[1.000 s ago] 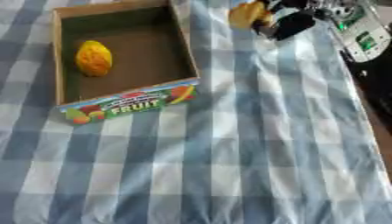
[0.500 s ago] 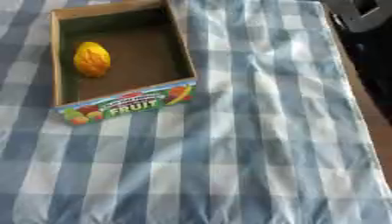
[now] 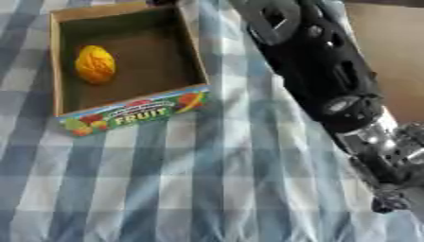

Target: Pick up objects on the table and place them in the box.

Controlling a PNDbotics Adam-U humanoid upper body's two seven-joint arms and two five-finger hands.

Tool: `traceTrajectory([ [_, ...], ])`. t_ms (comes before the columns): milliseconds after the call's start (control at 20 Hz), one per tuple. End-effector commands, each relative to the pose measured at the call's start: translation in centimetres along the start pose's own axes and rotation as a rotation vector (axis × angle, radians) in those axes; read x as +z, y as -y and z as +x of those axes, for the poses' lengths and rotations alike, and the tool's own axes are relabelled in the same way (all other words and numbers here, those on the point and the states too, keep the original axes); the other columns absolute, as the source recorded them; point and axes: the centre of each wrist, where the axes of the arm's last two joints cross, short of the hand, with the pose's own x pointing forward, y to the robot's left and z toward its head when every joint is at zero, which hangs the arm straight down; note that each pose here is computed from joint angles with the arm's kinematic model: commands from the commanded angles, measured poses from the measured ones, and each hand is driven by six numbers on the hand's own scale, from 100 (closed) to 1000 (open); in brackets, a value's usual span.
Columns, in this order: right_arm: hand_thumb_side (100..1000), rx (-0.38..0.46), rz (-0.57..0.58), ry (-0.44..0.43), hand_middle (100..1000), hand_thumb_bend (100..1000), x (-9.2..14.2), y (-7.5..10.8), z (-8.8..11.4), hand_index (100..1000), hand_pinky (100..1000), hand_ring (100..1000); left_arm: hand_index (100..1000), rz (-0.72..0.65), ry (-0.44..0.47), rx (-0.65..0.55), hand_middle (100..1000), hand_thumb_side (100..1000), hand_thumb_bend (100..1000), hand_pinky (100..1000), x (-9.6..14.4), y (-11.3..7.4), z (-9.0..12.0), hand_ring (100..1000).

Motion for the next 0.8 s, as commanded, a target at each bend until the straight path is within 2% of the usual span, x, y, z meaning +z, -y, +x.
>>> traceTrajectory([
  [50,100,0.073,0.033,-0.003,525,100,-1.7,-1.8,0.0,533,827,825,911,0.000,0.030,0.020,804,370,350,783,-0.7,0.1,0.4,868],
  [150,100,0.105,0.079,-0.020,595,100,-2.3,-3.8,-0.6,607,833,854,911,-0.001,0.027,0.023,804,371,349,783,-0.7,0.2,0.4,868],
  [200,100,0.118,0.101,-0.028,605,100,-2.5,-4.7,-0.9,617,834,857,911,-0.001,0.026,0.024,804,370,349,783,-0.7,0.2,0.4,868],
  [250,100,0.132,0.127,-0.036,673,100,-2.5,-5.4,-1.3,697,841,885,911,-0.001,0.026,0.024,804,371,349,783,-0.7,0.2,0.4,868],
  [300,100,0.145,0.151,-0.041,710,100,-2.5,-6.0,-1.6,734,848,901,911,-0.002,0.026,0.024,804,373,347,783,-0.7,0.2,0.4,869],
  [350,179,0.161,0.182,-0.042,790,100,-2.5,-6.5,-1.9,834,863,941,911,-0.003,0.024,0.024,804,375,346,783,-0.6,0.2,0.4,869],
  [400,254,0.177,0.202,-0.040,812,110,-2.4,-6.7,-2.1,858,867,956,911,-0.004,0.023,0.024,804,375,346,783,-0.6,0.2,0.4,869],
  [450,474,0.192,0.209,-0.038,877,217,-2.3,-6.7,-2.2,937,890,1000,911,-0.005,0.022,0.024,803,375,345,783,-0.6,0.2,0.4,869],
  [500,586,0.203,0.198,-0.037,895,213,-2.2,-6.5,-2.3,962,904,1000,912,-0.006,0.021,0.023,804,376,344,783,-0.6,0.2,0.4,870],
  [550,650,0.209,0.177,-0.036,895,166,-2.1,-6.1,-2.4,959,907,1000,912,-0.006,0.020,0.022,804,377,343,783,-0.6,0.2,0.4,870],
  [800,606,0.197,0.033,-0.057,879,151,-1.1,-2.9,-2.5,934,895,1000,912,-0.011,0.014,0.017,804,377,344,783,-0.5,0.1,0.4,870],
])
